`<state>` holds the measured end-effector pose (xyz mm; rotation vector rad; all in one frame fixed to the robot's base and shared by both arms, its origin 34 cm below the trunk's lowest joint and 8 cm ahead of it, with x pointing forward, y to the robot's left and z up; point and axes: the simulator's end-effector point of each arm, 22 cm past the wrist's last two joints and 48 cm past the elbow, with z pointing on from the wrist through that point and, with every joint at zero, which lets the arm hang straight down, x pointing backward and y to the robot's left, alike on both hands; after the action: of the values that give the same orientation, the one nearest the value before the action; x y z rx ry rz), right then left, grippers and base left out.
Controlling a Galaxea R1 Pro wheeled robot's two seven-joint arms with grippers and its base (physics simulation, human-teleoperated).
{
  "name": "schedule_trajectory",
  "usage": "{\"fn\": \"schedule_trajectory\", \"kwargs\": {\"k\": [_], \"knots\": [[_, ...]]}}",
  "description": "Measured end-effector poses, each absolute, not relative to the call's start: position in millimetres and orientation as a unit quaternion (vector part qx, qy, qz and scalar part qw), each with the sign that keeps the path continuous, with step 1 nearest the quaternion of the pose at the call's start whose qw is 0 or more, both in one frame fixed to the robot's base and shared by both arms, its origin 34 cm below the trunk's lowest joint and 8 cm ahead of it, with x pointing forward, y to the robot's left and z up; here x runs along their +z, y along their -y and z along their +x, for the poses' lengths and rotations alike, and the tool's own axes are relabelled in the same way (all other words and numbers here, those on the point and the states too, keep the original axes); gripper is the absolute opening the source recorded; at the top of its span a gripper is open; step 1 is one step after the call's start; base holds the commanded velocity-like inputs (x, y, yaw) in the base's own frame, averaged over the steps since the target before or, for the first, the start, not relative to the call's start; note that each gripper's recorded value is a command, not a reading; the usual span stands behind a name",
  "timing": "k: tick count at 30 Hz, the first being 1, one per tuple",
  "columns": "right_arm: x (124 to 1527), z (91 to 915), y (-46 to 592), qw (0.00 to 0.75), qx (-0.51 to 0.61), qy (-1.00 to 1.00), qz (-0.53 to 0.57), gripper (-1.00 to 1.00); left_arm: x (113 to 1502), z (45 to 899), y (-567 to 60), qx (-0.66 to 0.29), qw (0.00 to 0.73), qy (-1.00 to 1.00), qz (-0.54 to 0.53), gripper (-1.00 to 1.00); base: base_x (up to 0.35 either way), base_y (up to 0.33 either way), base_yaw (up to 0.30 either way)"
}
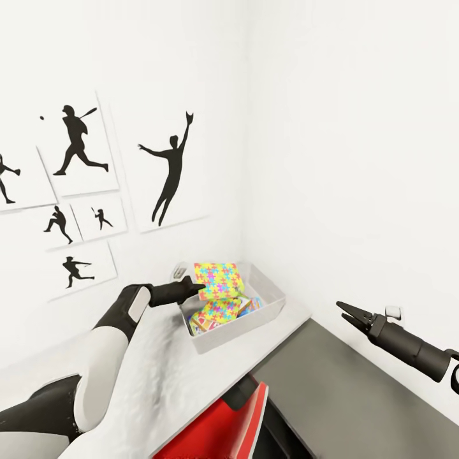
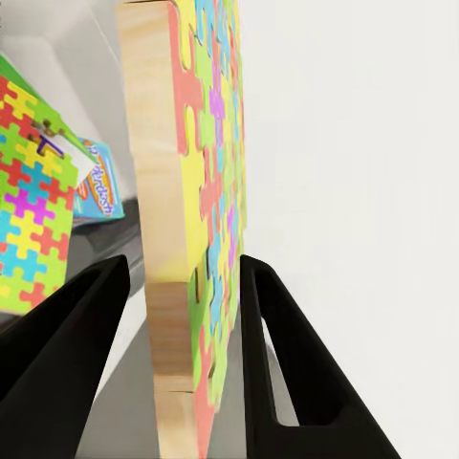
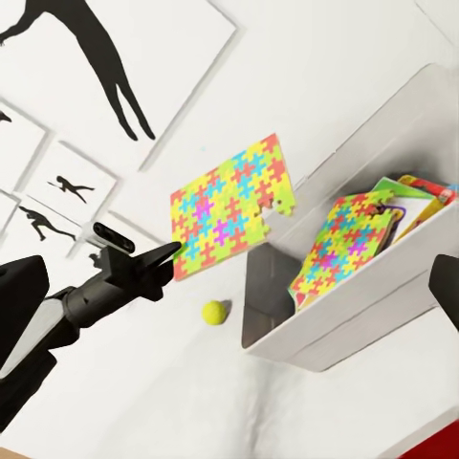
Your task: Put all the toys in the child's room - the three board games (two on the bed and one on the table), the two jigsaw puzzles on the table, and the tennis ball on the table - inside the toy box on the table in the child's room.
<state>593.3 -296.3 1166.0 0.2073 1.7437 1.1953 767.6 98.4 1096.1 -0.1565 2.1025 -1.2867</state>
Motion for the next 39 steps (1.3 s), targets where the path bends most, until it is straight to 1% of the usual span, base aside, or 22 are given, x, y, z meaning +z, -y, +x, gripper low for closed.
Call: {"fn": "schedule_trajectory", "kwargs": {"k": [9, 14, 24, 33, 39], "knots": [[1159.0, 595.6, 296.0, 0.482, 0.492, -0.720, 0.089, 1.00, 1086.4, 769.2, -97.9, -0.491, 0.325, -0.806, -0.063, -1.00, 0.000, 0.000, 0.000], [1156.6, 596.0, 295.0, 0.478, 0.495, -0.720, 0.089, 1.00, 1082.7, 773.4, -100.4, -0.487, 0.334, -0.805, -0.064, -1.00, 0.000, 0.000, 0.000], [1206.0, 565.7, 284.6, 0.476, 0.597, -0.645, 0.030, 1.00, 1073.0, 776.5, -100.8, -0.485, 0.334, -0.806, -0.067, -1.00, 0.000, 0.000, 0.000], [1205.1, 565.1, 286.5, 0.472, 0.606, -0.639, 0.030, 1.00, 1063.9, 779.8, -101.9, -0.481, 0.335, -0.807, -0.070, -1.00, 0.000, 0.000, 0.000], [1200.6, 567.2, 287.5, 0.470, 0.606, -0.641, 0.033, 1.00, 1041.0, 786.1, -107.7, -0.441, 0.336, -0.828, -0.087, -1.00, 0.000, 0.000, 0.000]]}}
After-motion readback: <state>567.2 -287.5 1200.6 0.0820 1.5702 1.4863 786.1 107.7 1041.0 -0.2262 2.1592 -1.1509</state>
